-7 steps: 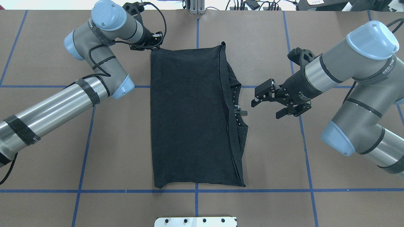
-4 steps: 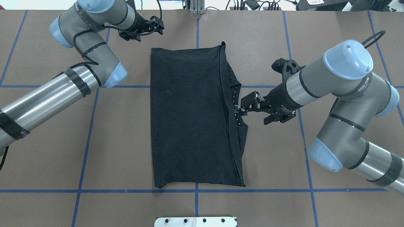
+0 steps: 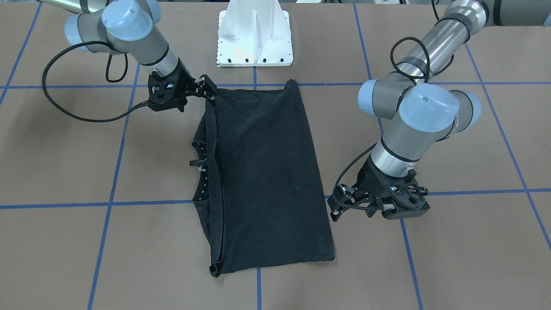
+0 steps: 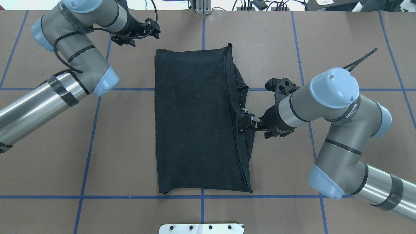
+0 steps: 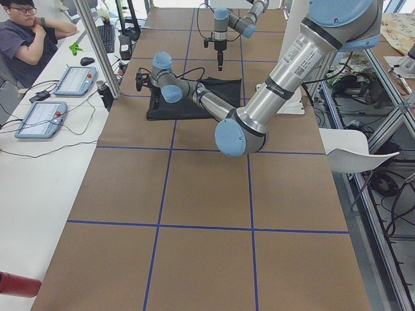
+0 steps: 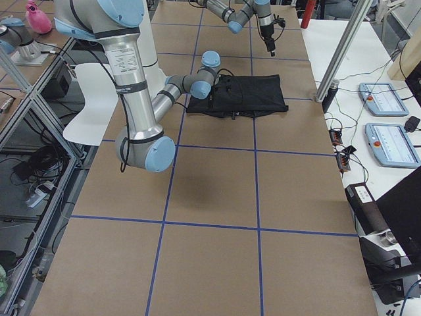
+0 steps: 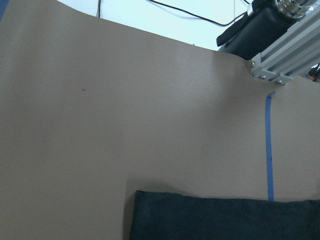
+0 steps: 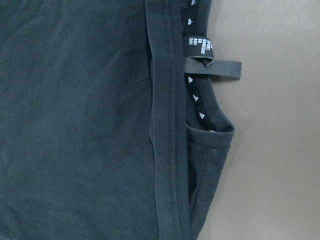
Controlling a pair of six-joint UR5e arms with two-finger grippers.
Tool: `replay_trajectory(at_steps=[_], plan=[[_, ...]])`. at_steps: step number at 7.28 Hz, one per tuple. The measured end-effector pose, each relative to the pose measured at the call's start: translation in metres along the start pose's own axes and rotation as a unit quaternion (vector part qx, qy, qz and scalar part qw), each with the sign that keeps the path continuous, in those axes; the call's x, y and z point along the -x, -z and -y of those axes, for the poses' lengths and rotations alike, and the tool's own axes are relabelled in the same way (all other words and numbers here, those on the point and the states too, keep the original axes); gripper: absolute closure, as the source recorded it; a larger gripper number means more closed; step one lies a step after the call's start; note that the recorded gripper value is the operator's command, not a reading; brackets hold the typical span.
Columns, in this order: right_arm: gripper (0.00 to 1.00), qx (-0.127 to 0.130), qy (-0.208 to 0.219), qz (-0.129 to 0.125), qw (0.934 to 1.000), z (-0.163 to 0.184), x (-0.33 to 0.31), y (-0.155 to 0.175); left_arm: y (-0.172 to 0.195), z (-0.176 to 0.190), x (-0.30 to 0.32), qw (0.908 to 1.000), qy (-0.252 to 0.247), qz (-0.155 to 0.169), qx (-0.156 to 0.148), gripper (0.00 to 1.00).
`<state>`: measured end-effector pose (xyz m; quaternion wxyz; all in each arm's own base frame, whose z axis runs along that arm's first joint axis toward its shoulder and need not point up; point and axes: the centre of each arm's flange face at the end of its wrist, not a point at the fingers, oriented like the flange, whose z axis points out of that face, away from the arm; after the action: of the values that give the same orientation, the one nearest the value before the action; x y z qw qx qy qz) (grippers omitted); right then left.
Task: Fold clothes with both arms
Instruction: 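Release the corner with the left gripper while the right gripper lowers to the shirt, then grasp the folded shirt's side edge nearest the right gripper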
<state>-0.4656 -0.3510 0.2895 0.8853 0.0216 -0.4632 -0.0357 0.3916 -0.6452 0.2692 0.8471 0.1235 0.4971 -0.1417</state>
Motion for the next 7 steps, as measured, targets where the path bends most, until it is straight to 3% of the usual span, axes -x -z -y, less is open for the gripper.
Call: replay_trajectory(at_steps=[2, 4, 7], plan=[[0.00, 0.003, 0.066, -0.054, 0.9964, -0.038, 0.014, -0.033, 0.003, -0.003, 0.006, 1.0000, 0.000, 0.001, 0.000, 0.00], [0.00, 0.008, 0.093, -0.081, 0.9923, -0.063, 0.023, -0.054, 0.003, -0.004, 0.008, 1.0000, 0.001, 0.002, 0.001, 0.00], [0.00, 0.014, 0.106, -0.102, 0.9890, -0.073, 0.022, -0.073, 0.005, -0.005, 0.006, 1.0000, 0.000, -0.001, 0.000, 0.00]])
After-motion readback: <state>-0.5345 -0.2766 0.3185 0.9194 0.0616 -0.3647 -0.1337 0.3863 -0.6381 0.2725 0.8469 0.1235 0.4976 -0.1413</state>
